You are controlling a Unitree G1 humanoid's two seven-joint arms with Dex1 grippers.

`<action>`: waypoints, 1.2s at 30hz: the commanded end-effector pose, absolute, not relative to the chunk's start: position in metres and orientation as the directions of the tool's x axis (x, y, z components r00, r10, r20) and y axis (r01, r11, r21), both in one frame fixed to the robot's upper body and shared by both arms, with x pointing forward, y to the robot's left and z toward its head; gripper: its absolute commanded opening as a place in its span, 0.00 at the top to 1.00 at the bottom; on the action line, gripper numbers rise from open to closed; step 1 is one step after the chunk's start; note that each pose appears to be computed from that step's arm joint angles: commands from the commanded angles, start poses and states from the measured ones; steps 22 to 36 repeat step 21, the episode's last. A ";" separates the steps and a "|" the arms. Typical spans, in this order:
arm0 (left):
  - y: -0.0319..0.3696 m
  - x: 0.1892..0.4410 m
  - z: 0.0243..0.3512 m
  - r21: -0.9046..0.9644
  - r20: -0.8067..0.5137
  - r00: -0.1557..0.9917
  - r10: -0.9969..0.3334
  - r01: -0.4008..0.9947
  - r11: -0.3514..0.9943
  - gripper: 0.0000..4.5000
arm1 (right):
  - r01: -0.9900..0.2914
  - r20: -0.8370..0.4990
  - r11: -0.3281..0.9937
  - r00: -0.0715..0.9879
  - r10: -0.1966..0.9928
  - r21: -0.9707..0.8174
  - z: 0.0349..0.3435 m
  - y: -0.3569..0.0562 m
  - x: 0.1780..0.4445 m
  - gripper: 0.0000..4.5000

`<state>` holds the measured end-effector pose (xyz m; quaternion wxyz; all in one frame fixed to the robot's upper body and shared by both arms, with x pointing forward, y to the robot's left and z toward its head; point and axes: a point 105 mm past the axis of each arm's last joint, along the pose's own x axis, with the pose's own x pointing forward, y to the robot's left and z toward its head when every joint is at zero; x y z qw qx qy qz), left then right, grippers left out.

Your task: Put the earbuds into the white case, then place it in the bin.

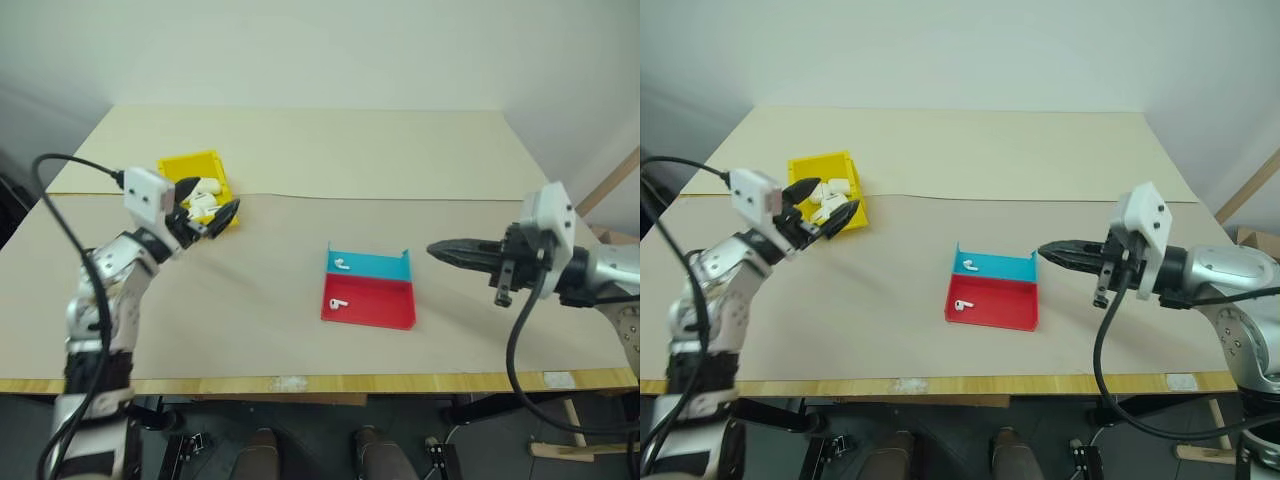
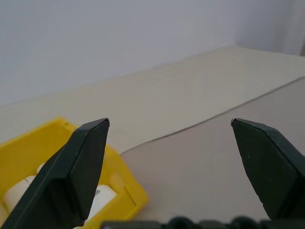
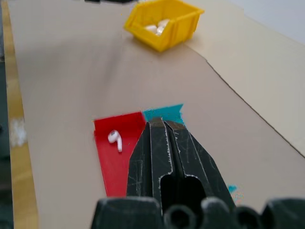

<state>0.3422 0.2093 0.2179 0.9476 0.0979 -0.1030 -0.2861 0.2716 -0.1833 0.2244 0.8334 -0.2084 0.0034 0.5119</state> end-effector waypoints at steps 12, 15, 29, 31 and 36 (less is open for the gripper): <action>0.236 0.233 0.204 0.253 -0.075 0.752 -0.655 0.650 0.717 0.01 | -0.787 -0.264 0.335 0.520 0.812 -0.518 0.204 -0.245 0.260 1.00; 0.237 0.226 0.199 0.245 -0.098 0.754 -0.650 0.651 0.718 0.01 | -0.789 -0.278 0.334 0.522 0.806 -0.515 0.202 -0.249 0.262 1.00; 0.234 0.217 0.194 0.262 -0.122 0.747 -0.654 0.659 0.705 0.01 | -0.791 -0.291 0.335 0.526 0.799 -0.512 0.201 -0.253 0.261 1.00; 0.234 0.217 0.194 0.262 -0.122 0.747 -0.654 0.659 0.705 0.01 | -0.791 -0.291 0.335 0.526 0.799 -0.512 0.201 -0.253 0.261 1.00; 0.234 0.217 0.194 0.262 -0.122 0.747 -0.654 0.659 0.705 0.01 | -0.791 -0.291 0.335 0.526 0.799 -0.512 0.201 -0.253 0.261 1.00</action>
